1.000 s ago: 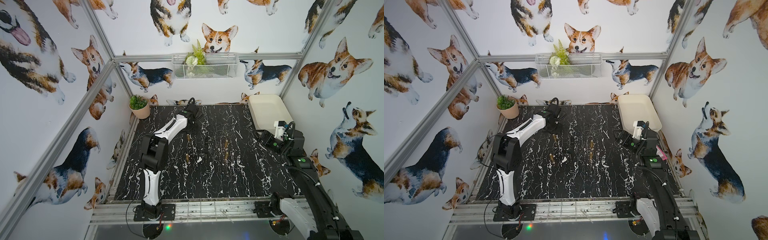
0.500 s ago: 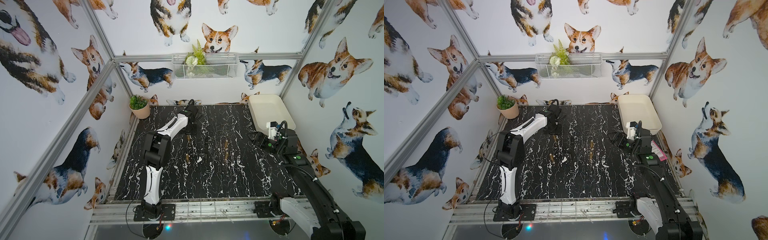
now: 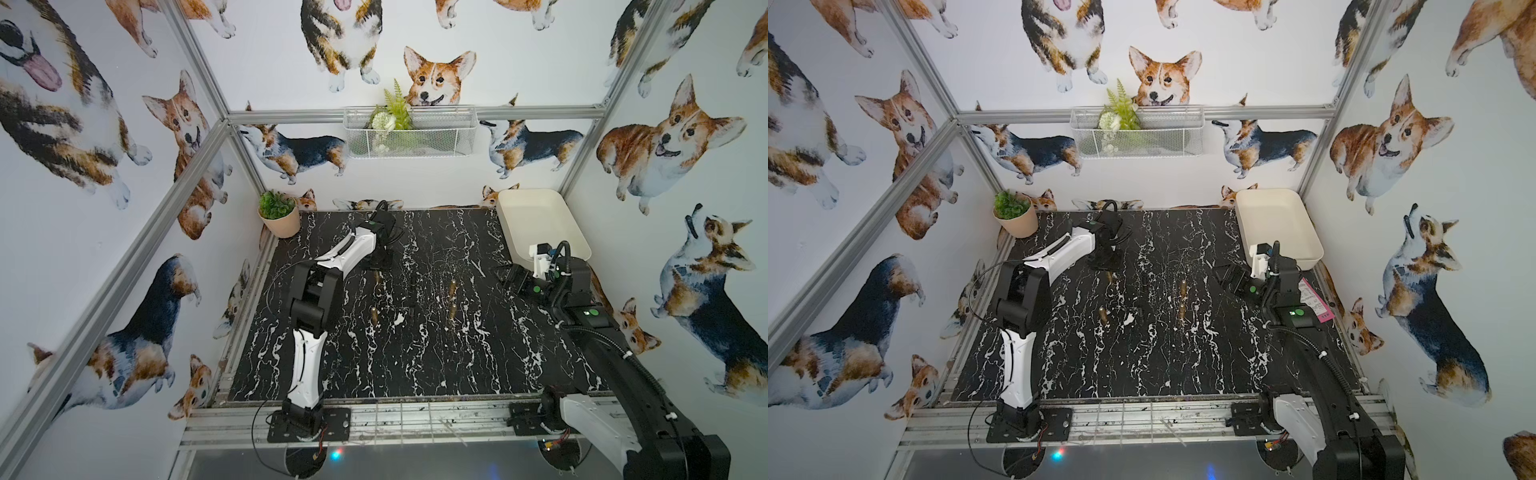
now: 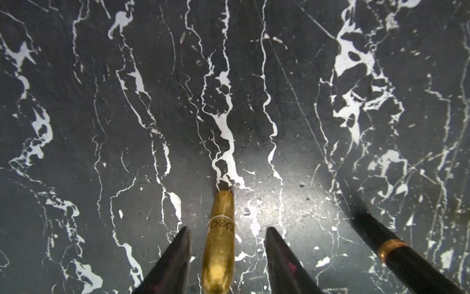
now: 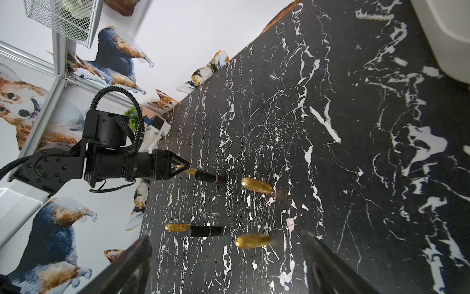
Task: Open the lipstick cap
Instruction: Pick up the lipstick at the center of the board.
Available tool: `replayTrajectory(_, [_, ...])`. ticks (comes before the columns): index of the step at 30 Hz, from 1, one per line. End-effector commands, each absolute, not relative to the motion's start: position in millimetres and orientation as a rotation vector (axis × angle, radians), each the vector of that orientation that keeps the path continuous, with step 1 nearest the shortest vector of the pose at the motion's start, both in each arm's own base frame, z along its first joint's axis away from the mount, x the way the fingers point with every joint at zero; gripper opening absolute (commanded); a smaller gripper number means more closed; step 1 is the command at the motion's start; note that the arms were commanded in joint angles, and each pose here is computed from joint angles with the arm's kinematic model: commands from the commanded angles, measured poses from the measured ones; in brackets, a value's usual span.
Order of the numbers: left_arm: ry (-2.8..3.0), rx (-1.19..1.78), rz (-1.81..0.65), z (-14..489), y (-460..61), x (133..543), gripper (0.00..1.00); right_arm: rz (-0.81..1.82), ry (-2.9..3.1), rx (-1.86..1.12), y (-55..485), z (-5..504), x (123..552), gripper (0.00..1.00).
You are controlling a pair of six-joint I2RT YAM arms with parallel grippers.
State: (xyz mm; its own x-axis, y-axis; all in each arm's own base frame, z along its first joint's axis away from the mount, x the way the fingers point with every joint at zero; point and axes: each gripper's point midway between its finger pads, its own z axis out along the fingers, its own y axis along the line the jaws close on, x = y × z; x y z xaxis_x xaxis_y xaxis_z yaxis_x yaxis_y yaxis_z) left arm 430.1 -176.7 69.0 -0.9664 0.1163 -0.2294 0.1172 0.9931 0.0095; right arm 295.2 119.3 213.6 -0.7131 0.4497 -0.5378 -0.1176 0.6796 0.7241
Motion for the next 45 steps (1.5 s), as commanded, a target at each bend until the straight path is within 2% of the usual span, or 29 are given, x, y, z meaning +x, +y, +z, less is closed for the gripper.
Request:
replayTrajectory(1, [2.938, 0.159, 0.006, 68, -173, 425, 0.47, 0.986, 2.156, 0.253, 119, 212, 296, 0.94])
replayTrajectory(12, [2.956, 0.161, 0.025, 62, -171, 424, 0.44, 0.977, 2.163, 0.263, 118, 207, 298, 0.94])
replayTrajectory(27, [2.975, 0.171, 0.036, 59, -169, 419, 0.27, 0.961, 2.171, 0.269, 116, 202, 299, 0.94])
replayTrajectory(31, [2.984, 0.175, 0.036, 57, -169, 418, 0.25, 0.953, 2.173, 0.268, 115, 202, 299, 0.94])
replayTrajectory(33, [2.987, 0.174, 0.04, 55, -168, 418, 0.19, 0.957, 2.174, 0.268, 116, 201, 299, 0.94])
replayTrajectory(37, [2.988, 0.177, 0.031, 55, -169, 417, 0.17, 0.963, 2.174, 0.268, 117, 201, 299, 0.93])
replayTrajectory(41, [2.974, 0.171, 0.02, 63, -170, 417, 0.13, 0.976, 2.193, 0.235, 121, 204, 299, 0.89])
replayTrajectory(45, [2.948, 0.187, 0.008, 85, -169, 415, 0.1, 1.012, 2.175, 0.17, 130, 217, 298, 0.89])
